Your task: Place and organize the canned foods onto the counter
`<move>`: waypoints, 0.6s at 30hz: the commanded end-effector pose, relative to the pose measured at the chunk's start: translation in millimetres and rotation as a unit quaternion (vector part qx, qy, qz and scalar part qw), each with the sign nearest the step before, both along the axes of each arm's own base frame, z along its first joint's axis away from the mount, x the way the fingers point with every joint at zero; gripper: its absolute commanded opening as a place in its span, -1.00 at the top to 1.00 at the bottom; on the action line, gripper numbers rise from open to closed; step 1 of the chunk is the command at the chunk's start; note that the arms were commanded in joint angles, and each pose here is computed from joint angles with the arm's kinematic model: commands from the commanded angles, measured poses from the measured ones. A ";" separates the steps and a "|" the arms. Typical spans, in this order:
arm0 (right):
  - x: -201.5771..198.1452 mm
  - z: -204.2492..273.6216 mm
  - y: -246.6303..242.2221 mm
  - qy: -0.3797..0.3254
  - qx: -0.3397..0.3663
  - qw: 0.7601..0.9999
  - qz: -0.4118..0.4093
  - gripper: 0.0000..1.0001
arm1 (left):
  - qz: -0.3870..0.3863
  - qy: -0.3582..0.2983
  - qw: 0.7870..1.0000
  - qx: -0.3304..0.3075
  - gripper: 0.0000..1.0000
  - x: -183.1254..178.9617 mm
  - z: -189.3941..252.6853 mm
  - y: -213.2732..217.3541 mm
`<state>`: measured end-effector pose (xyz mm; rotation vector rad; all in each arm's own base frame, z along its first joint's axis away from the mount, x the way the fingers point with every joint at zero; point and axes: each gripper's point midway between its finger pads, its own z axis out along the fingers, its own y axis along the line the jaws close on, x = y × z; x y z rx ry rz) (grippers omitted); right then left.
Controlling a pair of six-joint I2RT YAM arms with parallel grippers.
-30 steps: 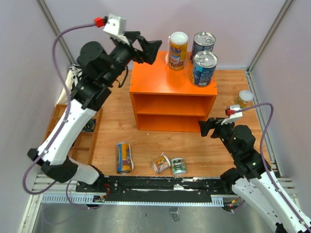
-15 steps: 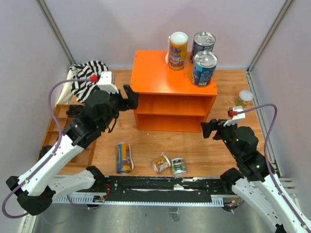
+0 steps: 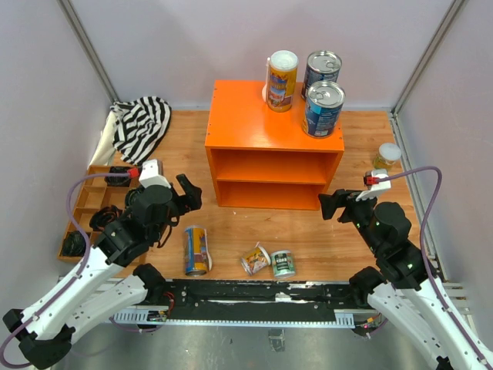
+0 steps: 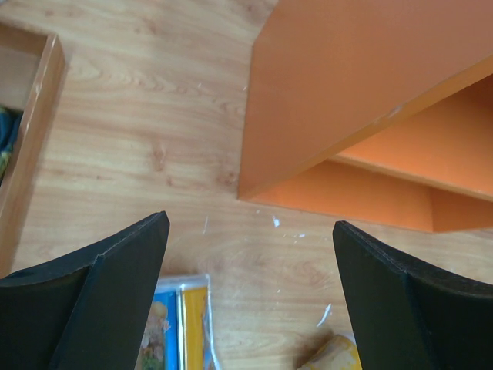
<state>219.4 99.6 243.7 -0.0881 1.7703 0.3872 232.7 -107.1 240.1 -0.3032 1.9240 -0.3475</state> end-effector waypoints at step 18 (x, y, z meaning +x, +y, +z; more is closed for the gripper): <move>0.4 -15.8 9.2 0.011 0.019 1.000 0.008 -0.69 | -0.024 0.207 0.978 0.002 -0.99 -54.9 -115.4 -16.2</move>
